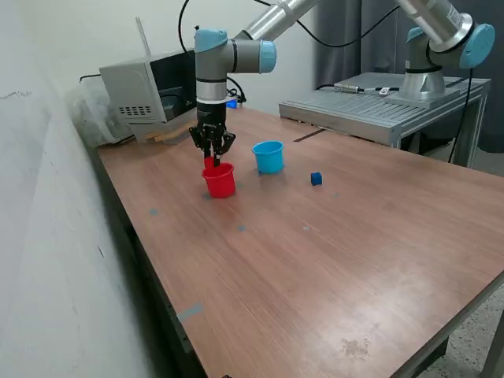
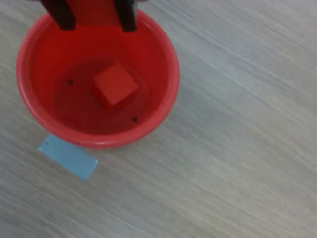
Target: Place red objects in the red bin, and blue objects in the blue bin.
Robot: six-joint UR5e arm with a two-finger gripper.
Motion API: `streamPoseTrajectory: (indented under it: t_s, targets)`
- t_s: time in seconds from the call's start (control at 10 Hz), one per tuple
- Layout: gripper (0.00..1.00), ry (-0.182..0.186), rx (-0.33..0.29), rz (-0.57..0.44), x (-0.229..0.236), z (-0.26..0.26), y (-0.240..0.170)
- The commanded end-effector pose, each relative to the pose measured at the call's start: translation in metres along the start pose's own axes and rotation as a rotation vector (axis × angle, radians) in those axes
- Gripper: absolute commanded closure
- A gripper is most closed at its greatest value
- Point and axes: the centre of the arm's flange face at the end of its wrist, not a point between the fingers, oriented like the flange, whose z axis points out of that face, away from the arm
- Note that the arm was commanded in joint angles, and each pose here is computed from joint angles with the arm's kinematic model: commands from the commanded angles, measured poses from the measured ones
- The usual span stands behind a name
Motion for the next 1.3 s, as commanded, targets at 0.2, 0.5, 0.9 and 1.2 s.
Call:
streamPoseTrajectory:
  t_s: [0.2,0.5,0.9,1.2]
  targets:
    - [0.00,-0.001,0.011,0.029,-0.014,-0.007,-0.019]
    - [0.00,0.012,0.010,0.197,0.030,-0.054,-0.033]
    - [0.00,0.064,0.142,0.709,0.110,-0.074,-0.081]
    - [0.00,0.103,0.244,0.738,0.157,-0.061,-0.130]
